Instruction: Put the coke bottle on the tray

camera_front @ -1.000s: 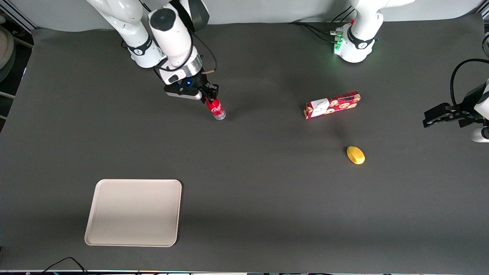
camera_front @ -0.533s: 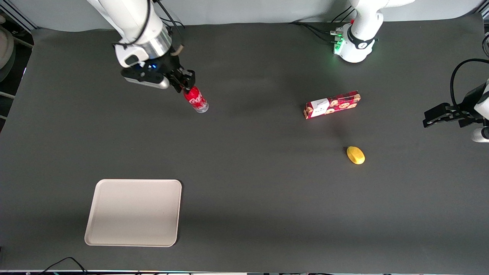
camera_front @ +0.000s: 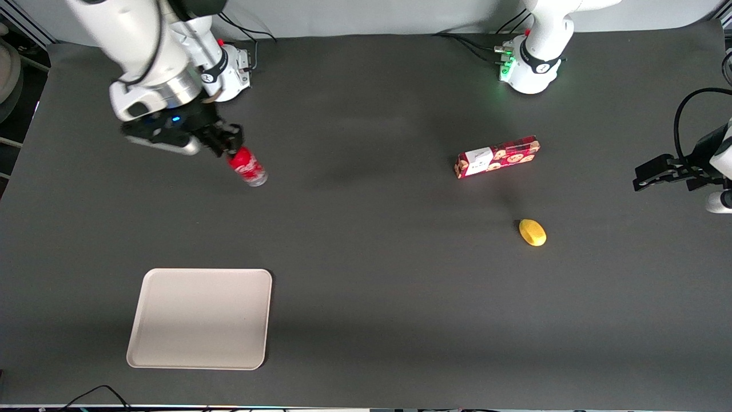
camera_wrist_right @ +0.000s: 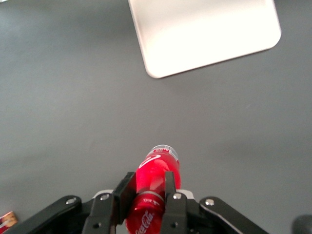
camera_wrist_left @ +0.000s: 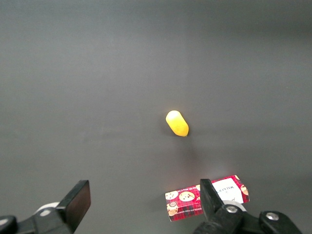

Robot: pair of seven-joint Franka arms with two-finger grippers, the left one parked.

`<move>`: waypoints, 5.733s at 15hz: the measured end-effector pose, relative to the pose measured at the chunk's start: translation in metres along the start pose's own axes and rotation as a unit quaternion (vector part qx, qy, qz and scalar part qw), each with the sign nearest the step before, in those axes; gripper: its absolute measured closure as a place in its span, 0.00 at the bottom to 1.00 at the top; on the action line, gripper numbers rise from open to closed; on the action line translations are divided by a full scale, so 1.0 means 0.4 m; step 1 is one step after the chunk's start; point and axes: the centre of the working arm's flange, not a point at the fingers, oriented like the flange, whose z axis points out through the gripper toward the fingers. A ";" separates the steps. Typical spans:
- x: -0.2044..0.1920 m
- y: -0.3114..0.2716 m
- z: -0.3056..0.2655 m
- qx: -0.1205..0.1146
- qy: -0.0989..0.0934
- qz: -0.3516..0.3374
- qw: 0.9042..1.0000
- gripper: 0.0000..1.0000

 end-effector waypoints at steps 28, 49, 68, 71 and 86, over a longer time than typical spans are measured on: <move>0.694 0.606 0.577 -0.019 0.022 -0.086 0.996 0.70; 0.729 0.613 0.640 0.010 0.048 -0.079 0.996 0.16; 0.616 0.732 0.235 -0.074 -0.042 -0.015 0.996 0.00; 0.517 0.762 0.166 -0.061 -0.062 -0.002 0.996 0.00; 0.205 0.659 -0.020 0.015 -0.057 0.011 0.998 0.00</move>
